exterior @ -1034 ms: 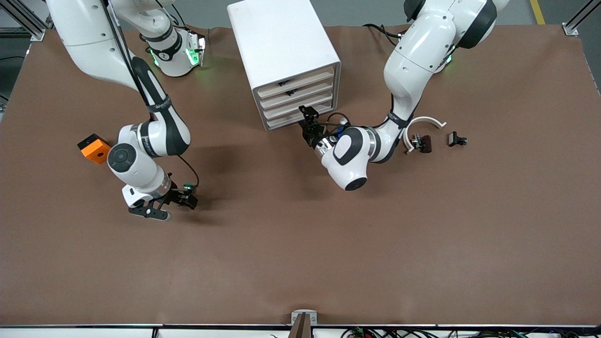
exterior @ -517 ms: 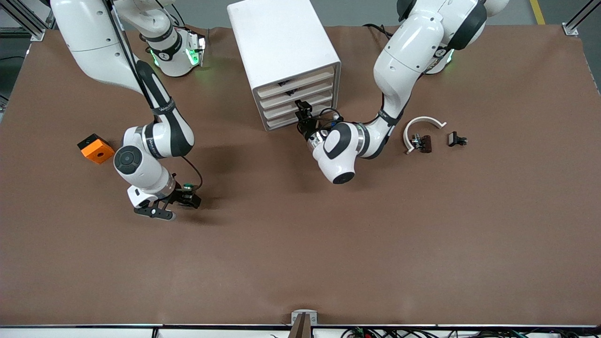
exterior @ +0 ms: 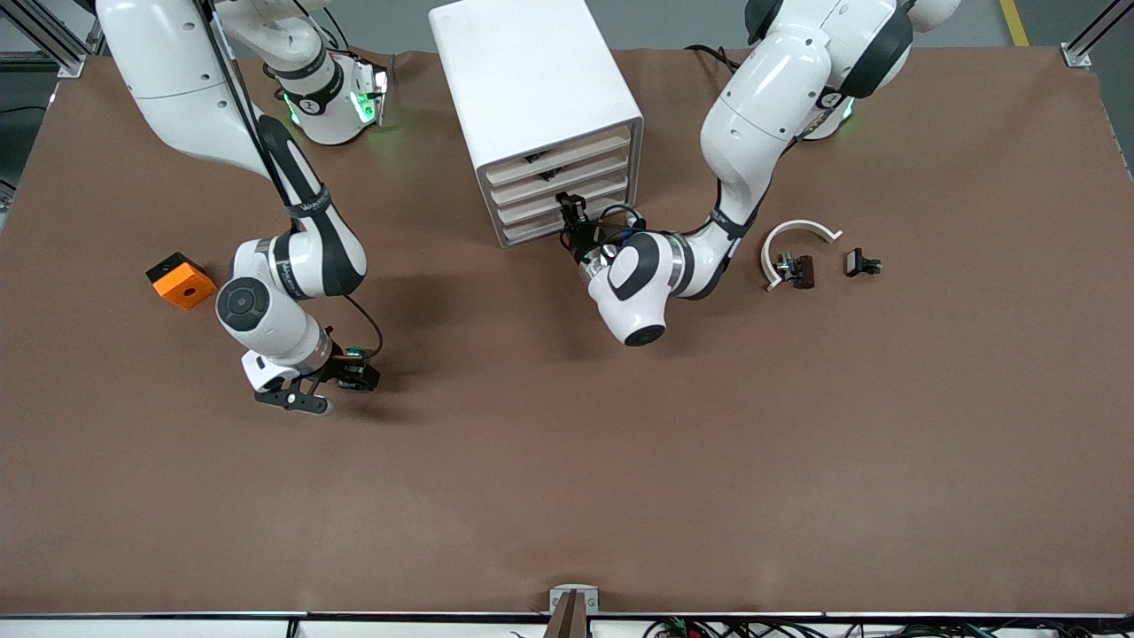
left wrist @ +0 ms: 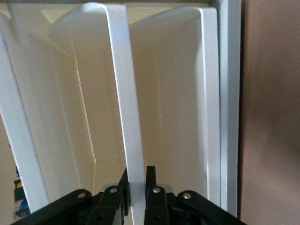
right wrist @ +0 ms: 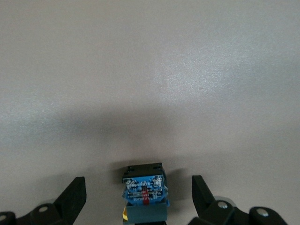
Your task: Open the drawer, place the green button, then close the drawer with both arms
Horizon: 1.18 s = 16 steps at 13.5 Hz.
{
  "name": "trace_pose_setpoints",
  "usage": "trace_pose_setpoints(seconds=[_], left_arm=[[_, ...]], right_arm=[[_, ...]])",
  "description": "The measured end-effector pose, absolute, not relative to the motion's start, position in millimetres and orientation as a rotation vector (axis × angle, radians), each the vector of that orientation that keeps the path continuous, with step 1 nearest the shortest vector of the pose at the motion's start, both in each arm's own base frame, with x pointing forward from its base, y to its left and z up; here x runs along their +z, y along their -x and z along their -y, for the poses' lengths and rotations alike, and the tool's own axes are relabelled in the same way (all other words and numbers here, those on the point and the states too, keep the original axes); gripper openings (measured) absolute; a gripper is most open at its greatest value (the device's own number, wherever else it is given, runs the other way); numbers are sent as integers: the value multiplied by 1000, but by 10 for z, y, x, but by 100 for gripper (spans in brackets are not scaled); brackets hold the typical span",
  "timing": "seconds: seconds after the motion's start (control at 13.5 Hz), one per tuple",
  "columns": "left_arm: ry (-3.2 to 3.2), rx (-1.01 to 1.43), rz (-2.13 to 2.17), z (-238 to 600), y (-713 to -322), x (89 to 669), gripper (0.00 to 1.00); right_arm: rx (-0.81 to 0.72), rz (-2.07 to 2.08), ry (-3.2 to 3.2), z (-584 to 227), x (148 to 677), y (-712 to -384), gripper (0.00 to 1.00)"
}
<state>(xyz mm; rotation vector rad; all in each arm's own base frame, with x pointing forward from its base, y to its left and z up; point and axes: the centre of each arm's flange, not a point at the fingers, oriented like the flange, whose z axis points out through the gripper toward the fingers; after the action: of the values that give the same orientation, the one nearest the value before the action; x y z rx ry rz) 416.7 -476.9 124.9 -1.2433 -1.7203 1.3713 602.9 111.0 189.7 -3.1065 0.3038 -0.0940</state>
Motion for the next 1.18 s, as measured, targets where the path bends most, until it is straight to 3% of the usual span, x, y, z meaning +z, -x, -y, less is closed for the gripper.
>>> trace_pose_setpoints(seconds=[0.59, 1.03, 1.18], left_arm=[[1256, 1351, 1835, 4437, -4726, 1366, 14], [1287, 1353, 1924, 4155, -5171, 1510, 14], [1330, 1374, 1931, 4111, -5245, 1518, 17]], right_arm=[[-63, -306, 3114, -1096, 1787, -5995, 100], [-46, -318, 3116, -1136, 1776, -5975, 44], [-46, -326, 3114, -1159, 1788, -5982, 41]])
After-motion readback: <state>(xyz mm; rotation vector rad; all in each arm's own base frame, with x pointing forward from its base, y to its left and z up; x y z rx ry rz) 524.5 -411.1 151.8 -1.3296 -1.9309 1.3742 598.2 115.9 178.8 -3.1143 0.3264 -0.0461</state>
